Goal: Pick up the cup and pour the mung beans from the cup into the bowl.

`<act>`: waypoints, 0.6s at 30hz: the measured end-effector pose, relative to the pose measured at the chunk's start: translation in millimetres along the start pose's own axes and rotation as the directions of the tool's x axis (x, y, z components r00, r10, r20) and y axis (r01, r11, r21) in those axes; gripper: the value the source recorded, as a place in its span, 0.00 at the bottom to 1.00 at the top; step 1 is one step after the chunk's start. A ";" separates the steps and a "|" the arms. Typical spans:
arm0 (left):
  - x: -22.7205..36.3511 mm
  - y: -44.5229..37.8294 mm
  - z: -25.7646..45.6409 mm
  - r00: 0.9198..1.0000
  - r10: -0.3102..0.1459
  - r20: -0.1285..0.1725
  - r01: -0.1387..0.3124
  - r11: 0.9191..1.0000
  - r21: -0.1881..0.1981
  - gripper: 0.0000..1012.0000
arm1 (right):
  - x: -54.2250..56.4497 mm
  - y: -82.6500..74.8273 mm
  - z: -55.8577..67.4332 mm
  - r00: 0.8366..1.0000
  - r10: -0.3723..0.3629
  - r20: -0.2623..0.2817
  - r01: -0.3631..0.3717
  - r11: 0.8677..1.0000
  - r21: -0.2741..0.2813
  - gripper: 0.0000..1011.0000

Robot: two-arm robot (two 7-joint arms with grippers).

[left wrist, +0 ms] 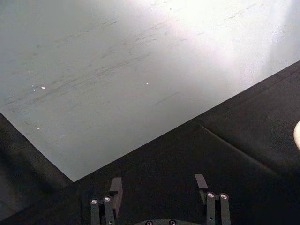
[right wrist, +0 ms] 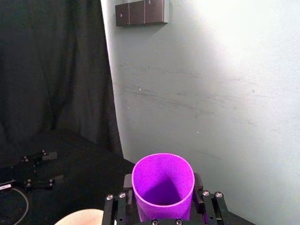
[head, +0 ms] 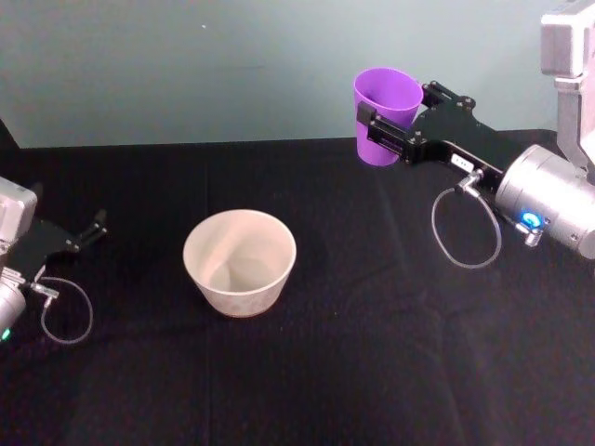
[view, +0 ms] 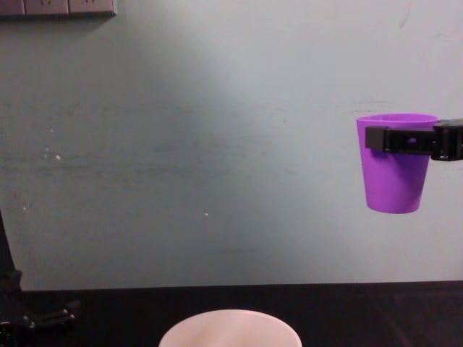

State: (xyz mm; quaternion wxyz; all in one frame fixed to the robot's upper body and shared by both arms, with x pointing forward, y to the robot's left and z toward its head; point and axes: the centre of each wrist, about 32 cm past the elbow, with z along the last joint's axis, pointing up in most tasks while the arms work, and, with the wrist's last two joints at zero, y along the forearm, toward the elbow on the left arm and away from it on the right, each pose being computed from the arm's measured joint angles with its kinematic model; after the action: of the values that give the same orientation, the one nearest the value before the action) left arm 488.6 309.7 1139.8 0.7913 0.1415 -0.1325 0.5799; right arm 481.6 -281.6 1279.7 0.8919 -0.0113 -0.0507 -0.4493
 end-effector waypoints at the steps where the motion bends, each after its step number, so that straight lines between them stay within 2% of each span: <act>1: 0.0 0.0 0.0 1.000 0.000 0.000 0.000 1.000 0.000 0.99 | 0.0 0.0 0.0 1.000 0.000 0.000 0.000 1.000 0.000 0.72; 18: 0.0 0.0 0.0 1.000 0.000 0.000 0.000 1.000 0.000 0.99 | 0.0 0.0 0.0 1.000 0.000 0.000 0.000 1.000 0.000 0.72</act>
State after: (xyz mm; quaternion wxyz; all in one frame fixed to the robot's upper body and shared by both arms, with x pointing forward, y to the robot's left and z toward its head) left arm 488.6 309.7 1139.8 0.7913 0.1415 -0.1325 0.5799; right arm 481.6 -281.6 1279.8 0.8919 -0.0113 -0.0507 -0.4493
